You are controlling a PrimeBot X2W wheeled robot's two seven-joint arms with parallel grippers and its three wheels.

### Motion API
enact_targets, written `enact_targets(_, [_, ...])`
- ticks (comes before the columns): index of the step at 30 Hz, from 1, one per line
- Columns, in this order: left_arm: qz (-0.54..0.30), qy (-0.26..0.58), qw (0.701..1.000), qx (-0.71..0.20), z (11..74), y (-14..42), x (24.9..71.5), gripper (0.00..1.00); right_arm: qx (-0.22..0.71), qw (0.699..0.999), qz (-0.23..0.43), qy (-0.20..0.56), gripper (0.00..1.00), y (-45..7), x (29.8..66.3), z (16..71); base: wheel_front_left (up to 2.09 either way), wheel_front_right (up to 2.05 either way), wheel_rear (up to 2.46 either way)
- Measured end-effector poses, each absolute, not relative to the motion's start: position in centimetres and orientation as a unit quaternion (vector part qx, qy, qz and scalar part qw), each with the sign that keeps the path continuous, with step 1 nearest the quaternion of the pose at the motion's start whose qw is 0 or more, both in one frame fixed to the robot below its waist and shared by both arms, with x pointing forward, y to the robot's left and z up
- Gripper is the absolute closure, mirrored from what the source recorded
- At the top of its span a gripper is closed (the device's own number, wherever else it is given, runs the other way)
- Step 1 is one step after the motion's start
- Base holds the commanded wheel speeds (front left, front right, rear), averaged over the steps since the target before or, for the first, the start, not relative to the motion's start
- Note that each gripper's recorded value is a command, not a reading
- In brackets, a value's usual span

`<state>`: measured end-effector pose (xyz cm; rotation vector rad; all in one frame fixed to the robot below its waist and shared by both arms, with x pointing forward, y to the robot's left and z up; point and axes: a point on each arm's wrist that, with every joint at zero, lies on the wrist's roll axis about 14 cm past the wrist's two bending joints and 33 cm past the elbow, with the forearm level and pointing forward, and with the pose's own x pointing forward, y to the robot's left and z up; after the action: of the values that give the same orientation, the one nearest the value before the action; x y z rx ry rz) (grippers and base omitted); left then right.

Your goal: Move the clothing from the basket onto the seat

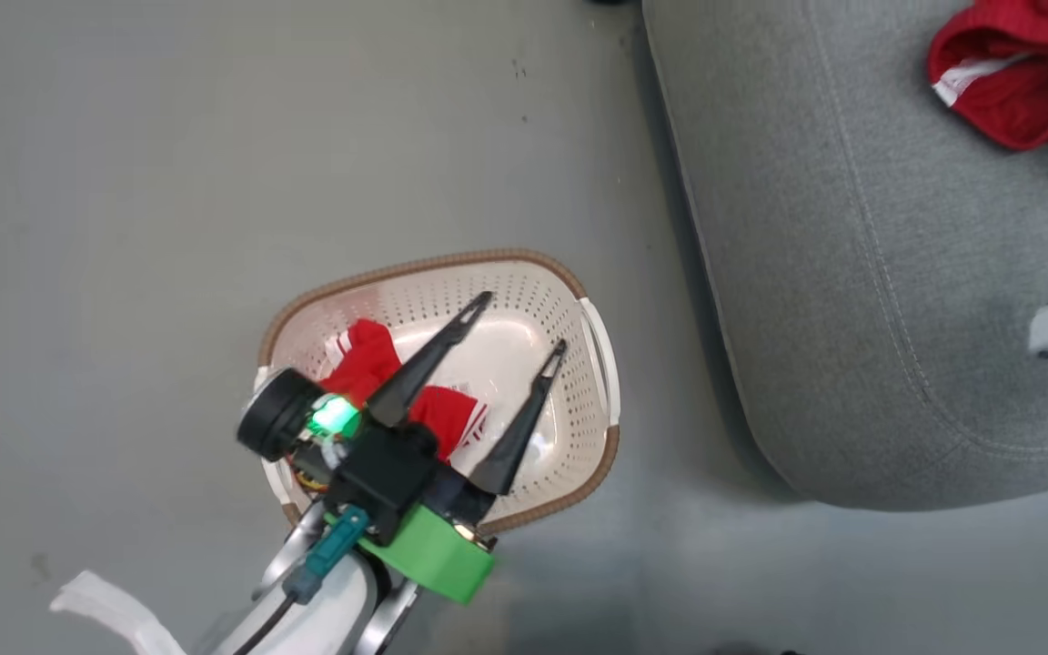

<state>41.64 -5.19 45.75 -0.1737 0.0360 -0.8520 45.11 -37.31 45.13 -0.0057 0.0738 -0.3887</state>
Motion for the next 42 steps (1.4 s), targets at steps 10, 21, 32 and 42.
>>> enact_targets(10, [-0.234,-0.008,0.97,-0.071,48.1,3.3,43.9,0.0,0.015,0.995,-0.095,-0.012,0.0,-27.9,42.0,48.3,0.0,0.0,0.0])
enact_targets(21, [-0.04,-0.043,0.997,-0.048,50.8,15.2,42.3,0.0,0.028,0.999,-0.005,-0.03,0.0,-20.8,40.6,51.2,0.0,0.0,0.0])
enact_targets(32, [-0.02,-0.022,0.999,-0.034,49.8,17.6,37.2,0.0,0.035,0.999,0.032,-0.023,0.0,-18.2,37.7,52.1,0.0,0.0,0.0])
enact_targets(42, [-0.035,-0.018,0.999,-0.026,49.5,16.8,34.7,0.0,0.045,0.998,0.039,-0.021,0.0,-17.7,35.1,52.7,0.0,0.0,0.0])
